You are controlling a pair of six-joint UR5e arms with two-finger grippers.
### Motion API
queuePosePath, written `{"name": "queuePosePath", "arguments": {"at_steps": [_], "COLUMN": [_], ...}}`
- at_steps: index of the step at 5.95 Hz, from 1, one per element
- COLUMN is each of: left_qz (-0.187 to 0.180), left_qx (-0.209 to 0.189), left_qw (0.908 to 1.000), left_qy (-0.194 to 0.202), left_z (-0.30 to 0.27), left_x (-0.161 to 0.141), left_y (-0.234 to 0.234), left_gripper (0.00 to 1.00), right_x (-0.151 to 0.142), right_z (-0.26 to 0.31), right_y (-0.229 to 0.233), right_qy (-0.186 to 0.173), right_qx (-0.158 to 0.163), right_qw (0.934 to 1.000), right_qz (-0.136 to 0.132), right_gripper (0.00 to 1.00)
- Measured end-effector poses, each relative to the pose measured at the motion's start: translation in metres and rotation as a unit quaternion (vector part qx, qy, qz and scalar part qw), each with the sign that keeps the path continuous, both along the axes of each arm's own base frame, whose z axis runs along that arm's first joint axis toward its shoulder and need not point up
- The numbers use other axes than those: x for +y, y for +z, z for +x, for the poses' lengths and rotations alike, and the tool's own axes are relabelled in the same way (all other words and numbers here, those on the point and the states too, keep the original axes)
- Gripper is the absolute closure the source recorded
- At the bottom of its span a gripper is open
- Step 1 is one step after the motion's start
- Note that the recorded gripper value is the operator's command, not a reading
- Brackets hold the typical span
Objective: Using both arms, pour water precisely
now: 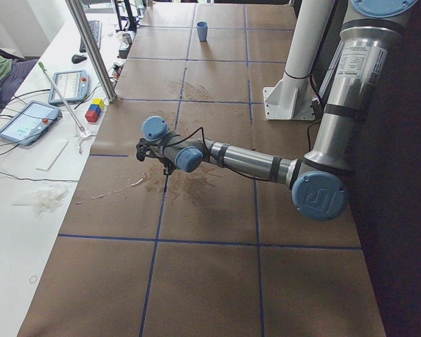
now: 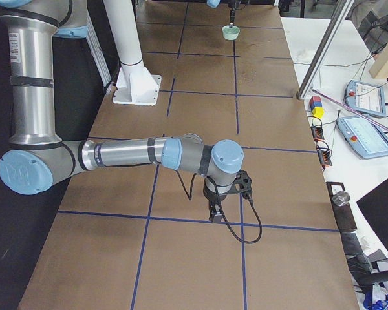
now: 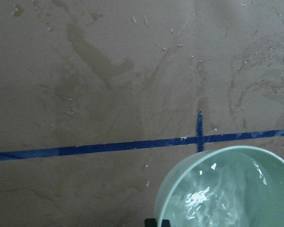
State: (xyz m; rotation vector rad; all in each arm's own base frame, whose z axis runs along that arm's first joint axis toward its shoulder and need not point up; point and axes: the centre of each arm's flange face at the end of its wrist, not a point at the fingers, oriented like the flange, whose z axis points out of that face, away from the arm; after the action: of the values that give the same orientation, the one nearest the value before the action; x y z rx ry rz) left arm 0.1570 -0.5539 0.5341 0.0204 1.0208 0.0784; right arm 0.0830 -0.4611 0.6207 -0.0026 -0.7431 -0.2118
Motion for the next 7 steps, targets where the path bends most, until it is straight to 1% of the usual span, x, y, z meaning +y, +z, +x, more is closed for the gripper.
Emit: {"name": "queuePosePath", "arguments": {"at_steps": [1,3,5,7], "left_qz": [0.002,0.007,0.001,-0.011], "left_qx": [-0.007,-0.01,0.0,0.01], "left_qw": [0.9999,0.9998,0.9999,0.9994], "left_qy": [0.012,0.015,-0.012,-0.032], "left_z": [-0.01,-0.021,-0.021,-0.019], "left_x": [0.017,0.039,0.045,0.045], "left_y": [0.028,0.067,0.098,0.113], "left_gripper": [1.0,1.0,1.0,1.0], "right_x": [0.0,0.0,0.0,0.0], "right_z": [0.0,0.0,0.001,0.0], "right_y": [0.0,-0.002,-0.004,-0.005], "right_qy": [0.0,0.001,0.0,0.0], "right_qx": [0.0,0.0,0.0,0.0], "right_qw": [1.0,1.0,1.0,1.0], "right_qz": [0.001,0.003,0.005,0.006], "right_gripper": [0.0,0.0,0.0,0.0]}}
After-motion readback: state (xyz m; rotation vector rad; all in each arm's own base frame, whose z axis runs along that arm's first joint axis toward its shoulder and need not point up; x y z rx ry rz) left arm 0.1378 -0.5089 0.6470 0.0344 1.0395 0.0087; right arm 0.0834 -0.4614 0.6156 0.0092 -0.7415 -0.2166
